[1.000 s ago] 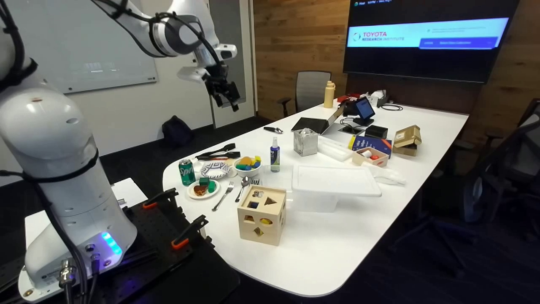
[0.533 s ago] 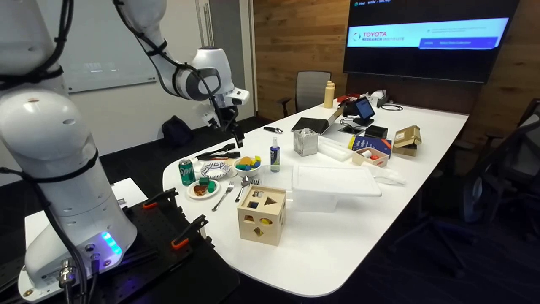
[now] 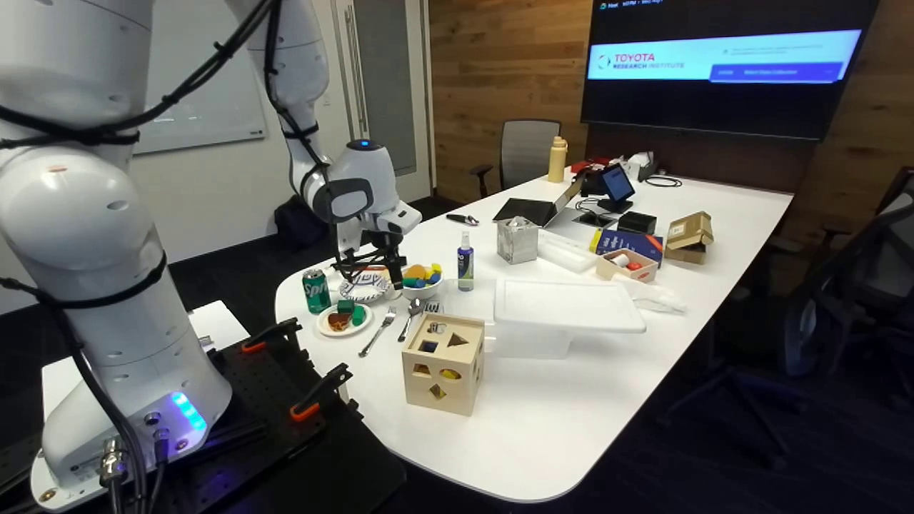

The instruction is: Press the central button on the remote

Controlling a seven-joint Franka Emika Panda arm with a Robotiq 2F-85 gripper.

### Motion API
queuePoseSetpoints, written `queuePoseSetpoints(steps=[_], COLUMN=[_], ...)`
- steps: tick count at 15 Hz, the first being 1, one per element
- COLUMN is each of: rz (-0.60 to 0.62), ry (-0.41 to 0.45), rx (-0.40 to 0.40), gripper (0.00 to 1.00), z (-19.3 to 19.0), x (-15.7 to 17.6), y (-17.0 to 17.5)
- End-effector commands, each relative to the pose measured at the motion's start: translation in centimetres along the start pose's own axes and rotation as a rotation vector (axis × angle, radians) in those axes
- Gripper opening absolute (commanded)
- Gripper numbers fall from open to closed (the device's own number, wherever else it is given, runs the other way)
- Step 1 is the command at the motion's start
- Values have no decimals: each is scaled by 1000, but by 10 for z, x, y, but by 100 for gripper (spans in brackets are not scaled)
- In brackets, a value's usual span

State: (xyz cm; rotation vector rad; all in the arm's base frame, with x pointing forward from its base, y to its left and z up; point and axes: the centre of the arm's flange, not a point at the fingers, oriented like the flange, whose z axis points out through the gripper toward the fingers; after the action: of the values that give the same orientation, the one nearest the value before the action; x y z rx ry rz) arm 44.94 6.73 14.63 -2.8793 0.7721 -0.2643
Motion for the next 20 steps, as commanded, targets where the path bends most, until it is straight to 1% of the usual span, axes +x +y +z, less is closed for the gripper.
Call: queuePoseSetpoints(steps=[1,4,9,10,11,12,13,16,18,19,20], rz=[90,142,201,212,225,231,232,239,236,237,240], ry=[10,23,13,16,22,32,37,44,41,39,37], rx=[20,9,-19,-27,-34,-41,-44,-49,-55,-61,-70], gripper=[100,100,100,97,74,73,68,42,29,20,14], z=[50,71,97,101,103,105,108,116,120,122,125], x=[8,10,16,18,20,22,26,39,50,55,60], y=[-15,-20,-21,-19,-17,-15,-12,-5,-3,-3,-2])
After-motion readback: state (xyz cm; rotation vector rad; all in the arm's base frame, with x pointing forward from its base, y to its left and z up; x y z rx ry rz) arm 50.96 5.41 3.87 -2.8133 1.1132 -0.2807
